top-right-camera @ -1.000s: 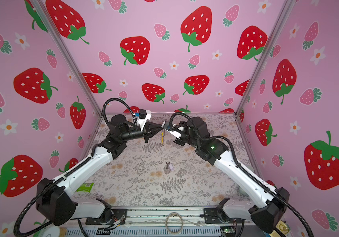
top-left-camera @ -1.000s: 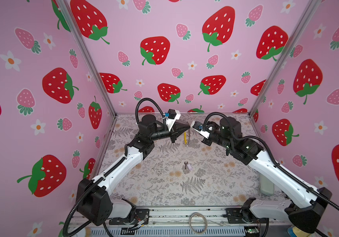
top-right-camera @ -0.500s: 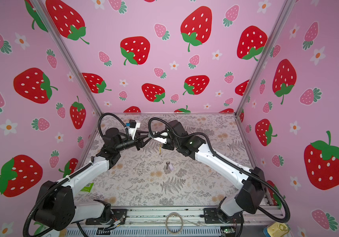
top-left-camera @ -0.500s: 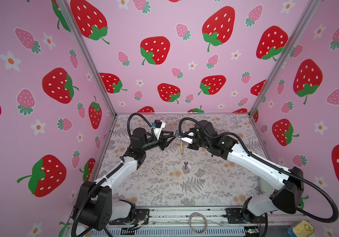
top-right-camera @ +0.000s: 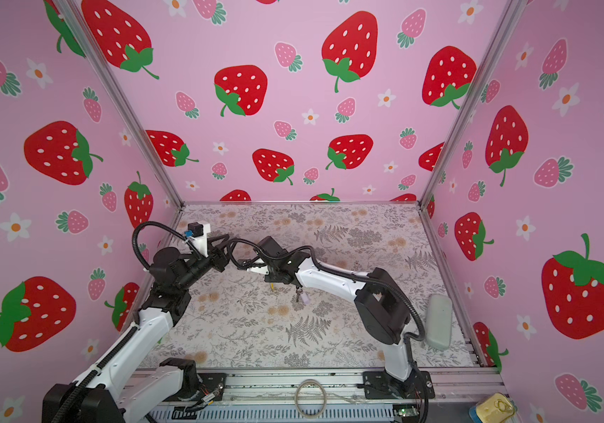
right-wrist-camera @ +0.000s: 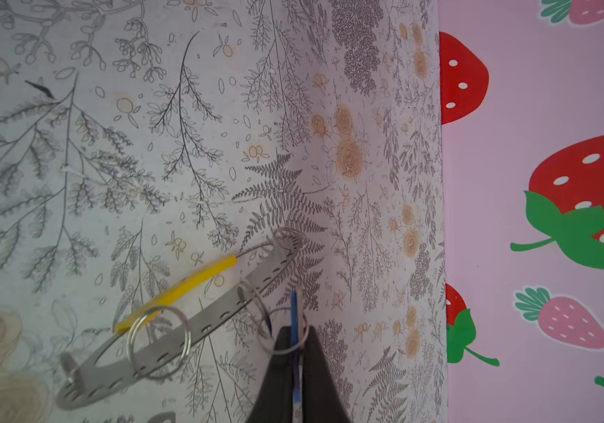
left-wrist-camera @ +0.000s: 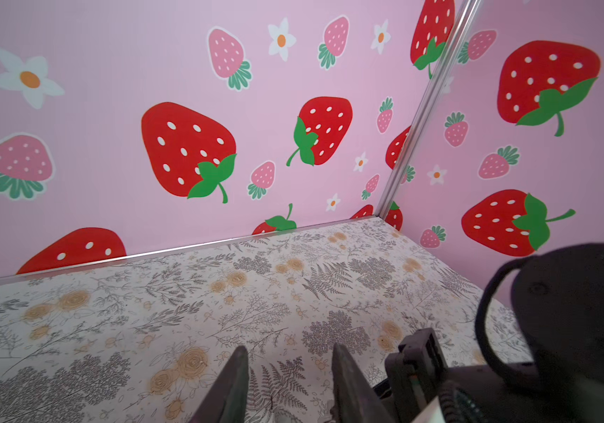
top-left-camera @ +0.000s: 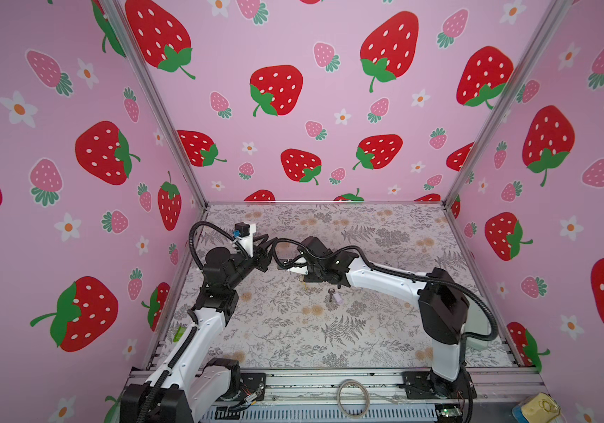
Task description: Put the keys on the keyring
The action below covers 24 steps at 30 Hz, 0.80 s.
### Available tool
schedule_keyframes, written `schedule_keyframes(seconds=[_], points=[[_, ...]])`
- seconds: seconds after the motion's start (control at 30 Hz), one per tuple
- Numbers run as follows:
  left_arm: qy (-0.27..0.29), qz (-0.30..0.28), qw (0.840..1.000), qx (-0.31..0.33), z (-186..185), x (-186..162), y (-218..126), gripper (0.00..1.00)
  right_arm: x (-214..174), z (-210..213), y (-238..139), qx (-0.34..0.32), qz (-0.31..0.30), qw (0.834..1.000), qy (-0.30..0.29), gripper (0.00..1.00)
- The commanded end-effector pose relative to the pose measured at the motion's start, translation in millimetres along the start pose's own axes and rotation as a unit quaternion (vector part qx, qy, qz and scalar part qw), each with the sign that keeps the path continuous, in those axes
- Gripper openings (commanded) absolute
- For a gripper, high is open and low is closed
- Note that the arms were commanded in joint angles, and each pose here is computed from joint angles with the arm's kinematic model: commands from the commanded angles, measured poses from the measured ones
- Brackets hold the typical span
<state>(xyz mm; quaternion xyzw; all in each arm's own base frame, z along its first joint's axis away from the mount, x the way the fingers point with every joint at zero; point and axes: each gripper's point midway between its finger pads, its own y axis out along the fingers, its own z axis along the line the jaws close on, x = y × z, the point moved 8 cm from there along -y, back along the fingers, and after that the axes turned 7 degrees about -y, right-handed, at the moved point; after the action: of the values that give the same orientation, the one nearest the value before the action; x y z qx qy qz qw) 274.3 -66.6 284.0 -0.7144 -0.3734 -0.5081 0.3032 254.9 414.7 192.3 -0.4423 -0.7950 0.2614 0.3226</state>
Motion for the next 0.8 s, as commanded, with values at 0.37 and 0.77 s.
schedule_keyframes(seconds=[0.37,0.77], points=[[-0.017,0.023,0.999,0.026,8,-14,-4,0.40,-6,7,32,-0.071,-0.020,0.997,0.035,0.00],[-0.033,0.049,0.998,0.025,10,-24,3,0.40,-64,30,33,-0.083,0.015,0.995,0.051,0.01]])
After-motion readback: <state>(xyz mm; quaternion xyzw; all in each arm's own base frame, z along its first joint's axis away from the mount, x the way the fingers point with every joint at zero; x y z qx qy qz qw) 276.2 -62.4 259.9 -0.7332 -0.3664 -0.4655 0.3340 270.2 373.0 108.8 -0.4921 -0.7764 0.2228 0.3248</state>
